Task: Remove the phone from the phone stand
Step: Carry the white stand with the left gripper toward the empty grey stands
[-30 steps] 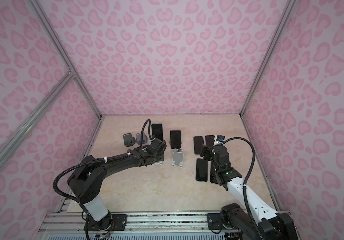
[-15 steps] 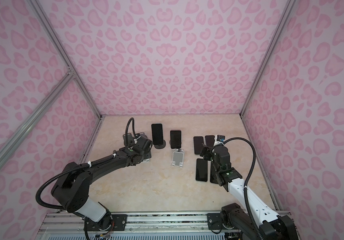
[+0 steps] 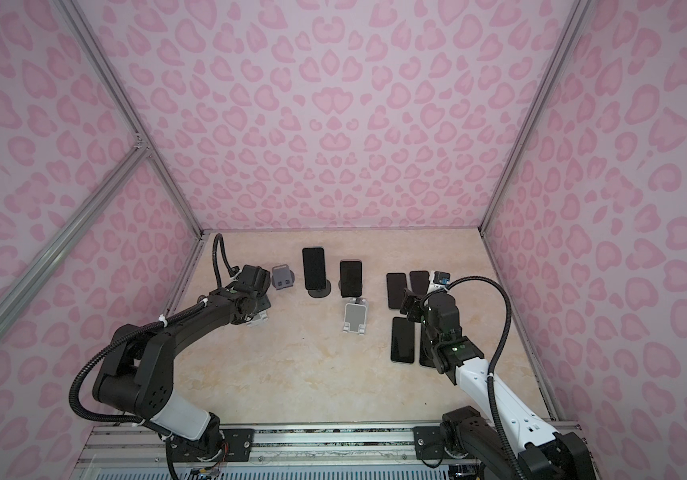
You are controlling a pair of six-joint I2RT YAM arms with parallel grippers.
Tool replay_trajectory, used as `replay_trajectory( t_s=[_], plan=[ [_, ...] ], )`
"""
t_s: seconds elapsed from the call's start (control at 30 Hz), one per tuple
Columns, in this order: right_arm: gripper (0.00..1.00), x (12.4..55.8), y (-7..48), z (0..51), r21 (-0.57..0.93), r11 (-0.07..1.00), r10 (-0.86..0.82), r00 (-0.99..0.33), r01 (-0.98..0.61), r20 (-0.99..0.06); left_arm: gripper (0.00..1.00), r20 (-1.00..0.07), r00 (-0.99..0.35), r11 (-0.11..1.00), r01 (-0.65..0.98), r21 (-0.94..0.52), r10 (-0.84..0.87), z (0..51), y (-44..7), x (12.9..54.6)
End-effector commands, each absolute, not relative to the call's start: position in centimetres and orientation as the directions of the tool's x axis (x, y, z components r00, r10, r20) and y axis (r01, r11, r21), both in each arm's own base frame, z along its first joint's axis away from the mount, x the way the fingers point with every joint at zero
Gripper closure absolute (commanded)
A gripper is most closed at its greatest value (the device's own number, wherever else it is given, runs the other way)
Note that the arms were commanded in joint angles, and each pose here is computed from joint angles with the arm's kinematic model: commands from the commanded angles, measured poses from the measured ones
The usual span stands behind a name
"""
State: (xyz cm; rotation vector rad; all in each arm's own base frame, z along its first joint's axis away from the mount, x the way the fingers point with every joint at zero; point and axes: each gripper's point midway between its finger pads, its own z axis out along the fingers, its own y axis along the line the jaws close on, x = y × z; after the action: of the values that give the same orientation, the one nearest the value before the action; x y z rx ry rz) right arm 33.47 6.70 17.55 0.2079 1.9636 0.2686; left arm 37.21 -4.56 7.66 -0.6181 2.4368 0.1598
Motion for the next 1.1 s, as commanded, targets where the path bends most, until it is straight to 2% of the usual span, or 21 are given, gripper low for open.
replay_trajectory(
  t_s=[0.0,0.2,0.4,0.63,0.8,1.07],
  plan=[
    [0.13,33.5,6.5,17.7,0.28,0.96,0.269,-0.382,0.029,-0.884,0.43,-0.613,-0.679,0.878,-0.475,-0.053,-0.404,8.0,-4.6,38.0],
    [0.13,33.4,6.6,17.8,0.284,0.959,0.272,-0.383,0.027,-0.883,0.46,-0.611,-0.673,0.879,-0.471,-0.08,-0.416,9.0,-5.0,37.8],
    [0.13,33.5,6.7,17.7,0.285,0.958,0.272,-0.385,0.024,-0.882,0.47,-0.646,-0.632,0.883,-0.445,-0.15,-0.428,11.7,-5.4,35.7],
    [0.13,33.5,6.9,17.6,0.291,0.957,0.274,-0.39,0.016,-0.879,0.46,-0.622,-0.683,0.917,-0.362,-0.166,-0.383,11.2,-8.2,36.3],
    [0.13,33.4,6.8,17.5,0.289,0.957,0.273,-0.391,0.019,-0.879,0.45,-0.611,-0.732,0.946,-0.31,-0.096,-0.302,10.3,-11.2,37.9],
    [0.13,33.3,6.6,17.5,0.285,0.958,0.273,-0.385,0.026,-0.882,0.38,-0.554,-0.783,0.943,-0.334,-0.01,-0.283,6.6,-10.1,37.6]
  ],
)
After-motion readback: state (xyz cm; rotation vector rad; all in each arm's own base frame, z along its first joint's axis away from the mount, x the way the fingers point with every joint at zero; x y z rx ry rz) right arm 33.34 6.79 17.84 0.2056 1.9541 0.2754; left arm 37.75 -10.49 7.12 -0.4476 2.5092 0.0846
